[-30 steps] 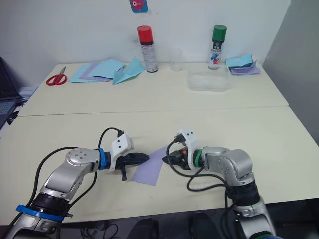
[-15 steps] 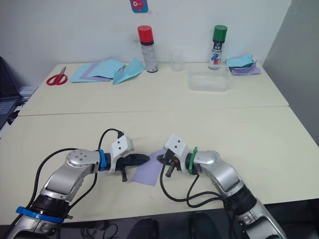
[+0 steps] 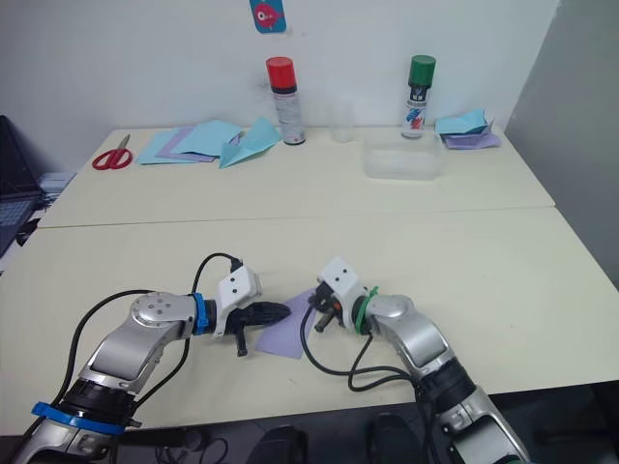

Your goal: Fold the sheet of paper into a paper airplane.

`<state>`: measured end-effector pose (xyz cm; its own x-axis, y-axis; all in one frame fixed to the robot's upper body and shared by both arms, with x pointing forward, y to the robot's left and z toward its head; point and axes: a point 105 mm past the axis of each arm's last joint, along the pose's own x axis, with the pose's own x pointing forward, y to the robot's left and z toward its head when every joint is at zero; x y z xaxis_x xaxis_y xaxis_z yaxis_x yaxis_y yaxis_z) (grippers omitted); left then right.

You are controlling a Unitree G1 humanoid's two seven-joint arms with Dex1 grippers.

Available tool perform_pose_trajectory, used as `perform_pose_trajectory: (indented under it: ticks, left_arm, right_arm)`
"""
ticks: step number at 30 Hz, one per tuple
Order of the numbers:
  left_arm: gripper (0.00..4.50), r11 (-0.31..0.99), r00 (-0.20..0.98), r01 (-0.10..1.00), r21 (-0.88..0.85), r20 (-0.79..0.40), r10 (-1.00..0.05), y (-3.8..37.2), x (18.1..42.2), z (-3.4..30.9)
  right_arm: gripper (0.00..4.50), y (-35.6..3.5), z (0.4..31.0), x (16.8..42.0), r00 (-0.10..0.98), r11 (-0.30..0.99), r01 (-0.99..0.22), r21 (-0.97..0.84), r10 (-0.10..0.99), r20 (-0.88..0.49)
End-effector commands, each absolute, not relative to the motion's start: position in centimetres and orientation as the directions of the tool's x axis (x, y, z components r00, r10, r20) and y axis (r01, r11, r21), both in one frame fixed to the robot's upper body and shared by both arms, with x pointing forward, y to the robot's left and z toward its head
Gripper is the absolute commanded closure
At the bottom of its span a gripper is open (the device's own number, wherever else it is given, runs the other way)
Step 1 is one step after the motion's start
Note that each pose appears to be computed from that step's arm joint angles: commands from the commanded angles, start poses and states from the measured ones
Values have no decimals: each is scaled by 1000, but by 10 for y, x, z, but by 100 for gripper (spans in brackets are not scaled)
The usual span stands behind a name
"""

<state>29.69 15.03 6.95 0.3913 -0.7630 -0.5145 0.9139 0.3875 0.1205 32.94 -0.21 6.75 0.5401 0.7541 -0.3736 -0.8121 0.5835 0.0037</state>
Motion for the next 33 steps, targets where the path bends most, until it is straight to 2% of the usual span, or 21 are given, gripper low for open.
perform_pose_trajectory:
  ticks: [1, 8, 12, 16, 21, 24, 33]
  left_arm:
    - [450, 383, 353, 921, 72, -571, -741, 155, 288, 51]
    - [450, 382, 352, 921, 72, -573, -741, 154, 289, 51]
    - [450, 382, 352, 922, 73, -571, -741, 153, 290, 51]
    - [450, 381, 353, 921, 74, -572, -741, 153, 291, 51]
    - [450, 381, 352, 922, 74, -572, -741, 154, 292, 51]
    - [450, 379, 350, 923, 70, -569, -744, 152, 290, 50]
    - [450, 386, 352, 920, 66, -572, -741, 154, 286, 50]
  right_arm:
    - [447, -27, 54, 347, 627, 690, -724, -9, 652, -426]
    - [447, -36, 50, 357, 662, 725, -689, -30, 612, -433]
    - [447, -32, 69, 364, 679, 718, -696, -28, 645, -351]
    - [447, -15, 103, 339, 539, 570, -820, 58, 802, -257]
    - [447, -11, 123, 316, 429, 454, -889, 57, 870, -245]
    - [447, -1, 105, 304, 371, 402, -915, 38, 874, -313]
    - [447, 6, 77, 304, 370, 392, -919, -30, 835, -407]
